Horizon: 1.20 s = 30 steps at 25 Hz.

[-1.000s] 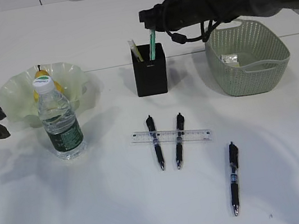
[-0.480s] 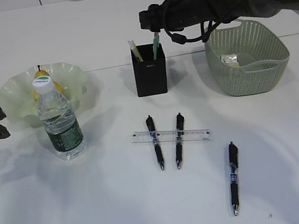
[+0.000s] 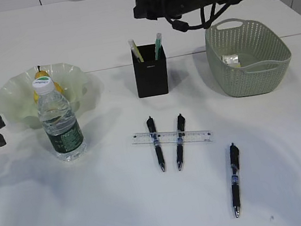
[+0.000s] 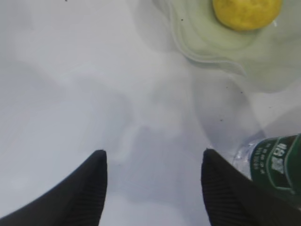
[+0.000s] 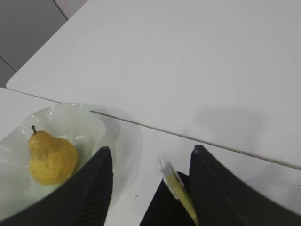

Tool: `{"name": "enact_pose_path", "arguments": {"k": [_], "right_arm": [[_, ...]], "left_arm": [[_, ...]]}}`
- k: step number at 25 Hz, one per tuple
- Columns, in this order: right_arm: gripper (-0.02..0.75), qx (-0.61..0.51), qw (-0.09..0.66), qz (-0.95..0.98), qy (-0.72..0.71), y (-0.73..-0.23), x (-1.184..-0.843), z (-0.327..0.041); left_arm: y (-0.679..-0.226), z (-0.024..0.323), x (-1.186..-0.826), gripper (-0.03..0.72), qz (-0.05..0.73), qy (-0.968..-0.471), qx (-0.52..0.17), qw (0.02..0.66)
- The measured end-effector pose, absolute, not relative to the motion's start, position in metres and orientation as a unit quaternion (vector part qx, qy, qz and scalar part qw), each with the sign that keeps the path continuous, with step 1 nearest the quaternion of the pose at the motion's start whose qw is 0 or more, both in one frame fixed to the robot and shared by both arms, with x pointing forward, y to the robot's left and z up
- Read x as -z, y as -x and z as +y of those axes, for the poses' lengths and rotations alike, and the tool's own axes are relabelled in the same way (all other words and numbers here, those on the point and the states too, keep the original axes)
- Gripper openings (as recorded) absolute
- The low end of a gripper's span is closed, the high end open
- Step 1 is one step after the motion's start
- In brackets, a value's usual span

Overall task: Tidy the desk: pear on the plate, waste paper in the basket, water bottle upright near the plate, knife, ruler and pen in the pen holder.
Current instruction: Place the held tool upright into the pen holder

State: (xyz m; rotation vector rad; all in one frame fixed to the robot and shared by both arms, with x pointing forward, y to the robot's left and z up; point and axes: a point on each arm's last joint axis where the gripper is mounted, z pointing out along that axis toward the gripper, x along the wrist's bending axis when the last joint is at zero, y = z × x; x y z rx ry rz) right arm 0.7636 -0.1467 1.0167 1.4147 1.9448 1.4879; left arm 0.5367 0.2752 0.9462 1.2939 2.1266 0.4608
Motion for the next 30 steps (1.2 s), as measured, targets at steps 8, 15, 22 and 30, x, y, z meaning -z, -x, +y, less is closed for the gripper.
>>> {"name": "enact_pose_path", "arguments": {"k": [8,15,22,30], "right_arm": [[0.393,-0.452,0.128,0.728,-0.500,-0.739,-1.049,-0.152],[0.394,-0.369,0.108,0.754,-0.533,-0.716,-1.068,-0.163],[0.393,-0.279,0.073,0.766,-0.574,-0.688,-1.084,-0.176],[0.382,-0.251,0.072,0.758,-0.598,-0.659,-1.122,-0.186]], "left_arm": [[-0.532,0.281,-0.942,0.447,0.794,-0.520,-0.194,0.249],[-0.521,0.283,-0.936,0.447,0.774,-0.581,-0.177,0.177],[-0.514,0.282,-0.939,0.435,0.763,-0.616,-0.145,0.131],[-0.499,0.280,-0.963,0.416,0.754,-0.630,-0.127,0.136]]}}
